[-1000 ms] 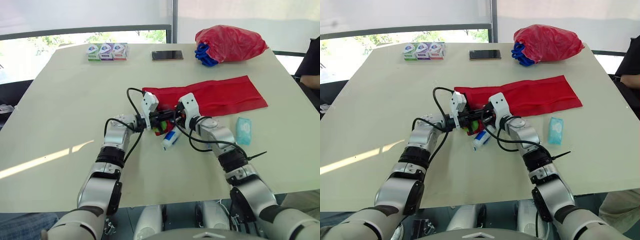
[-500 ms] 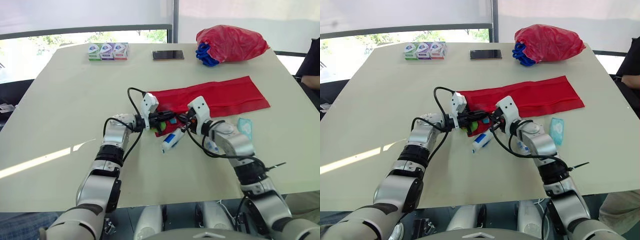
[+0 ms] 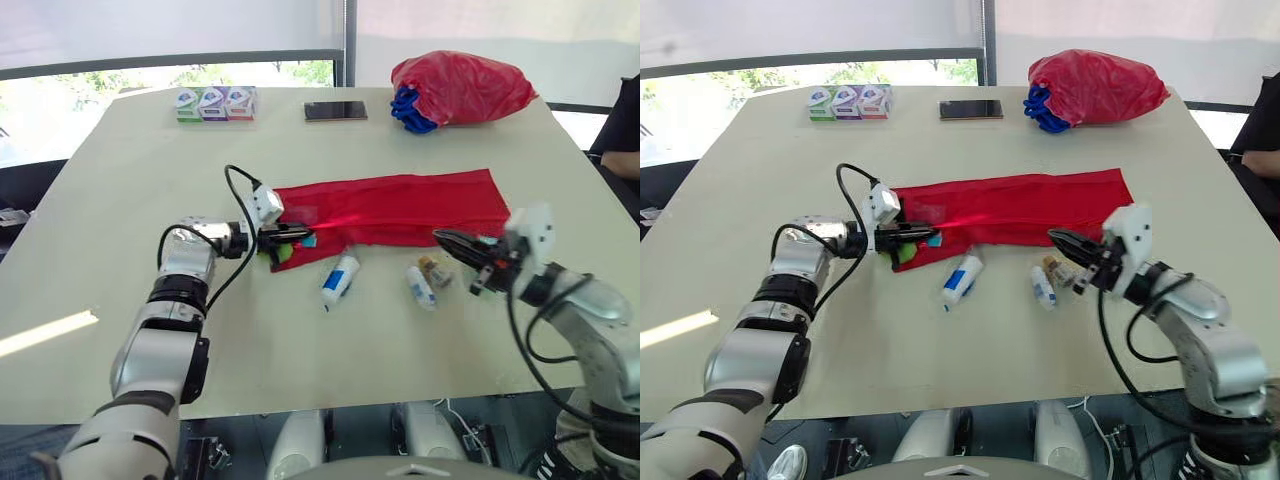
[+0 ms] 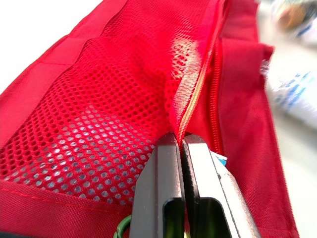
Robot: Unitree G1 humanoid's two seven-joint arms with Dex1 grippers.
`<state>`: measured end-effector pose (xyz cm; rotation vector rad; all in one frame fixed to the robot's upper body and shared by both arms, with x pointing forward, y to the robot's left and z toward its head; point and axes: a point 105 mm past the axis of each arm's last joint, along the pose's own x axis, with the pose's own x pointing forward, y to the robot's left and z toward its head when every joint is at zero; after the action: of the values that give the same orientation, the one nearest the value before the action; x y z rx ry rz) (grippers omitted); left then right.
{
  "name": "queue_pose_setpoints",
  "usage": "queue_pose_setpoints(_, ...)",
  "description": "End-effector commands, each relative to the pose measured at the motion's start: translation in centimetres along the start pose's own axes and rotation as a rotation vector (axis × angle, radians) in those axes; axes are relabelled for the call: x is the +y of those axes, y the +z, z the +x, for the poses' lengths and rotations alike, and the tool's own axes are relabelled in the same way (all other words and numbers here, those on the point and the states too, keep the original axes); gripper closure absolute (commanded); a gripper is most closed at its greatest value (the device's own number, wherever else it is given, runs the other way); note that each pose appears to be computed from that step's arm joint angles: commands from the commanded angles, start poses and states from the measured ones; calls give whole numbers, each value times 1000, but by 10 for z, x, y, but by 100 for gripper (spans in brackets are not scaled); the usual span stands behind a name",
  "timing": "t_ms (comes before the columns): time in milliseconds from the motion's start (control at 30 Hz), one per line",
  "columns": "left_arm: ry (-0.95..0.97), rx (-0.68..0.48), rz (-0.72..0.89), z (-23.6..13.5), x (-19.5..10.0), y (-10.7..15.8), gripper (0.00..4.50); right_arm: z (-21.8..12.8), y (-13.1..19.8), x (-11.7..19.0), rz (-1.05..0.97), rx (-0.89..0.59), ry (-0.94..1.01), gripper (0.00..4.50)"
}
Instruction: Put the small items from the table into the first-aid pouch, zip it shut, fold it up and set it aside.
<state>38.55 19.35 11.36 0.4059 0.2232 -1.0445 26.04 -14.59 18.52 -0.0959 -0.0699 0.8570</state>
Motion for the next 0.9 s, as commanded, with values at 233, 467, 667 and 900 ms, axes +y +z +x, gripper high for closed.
queue_pose_setpoints(233,148,88,33,-37,31,-4,450,-34,31,12,-30,-84,19,12)
queue_pose_setpoints(467,72,67,55,-34,27,8,222,-35,31,10,-50,-78,4,0)
queue_pose_setpoints(667,-88,60,131,-31,13,25,7,-37,27,9,-54,-61,-15,0)
queue_pose_setpoints(900,-158,-56,243,15,-4,70,7,-40,23,9,-52,-28,-25,0)
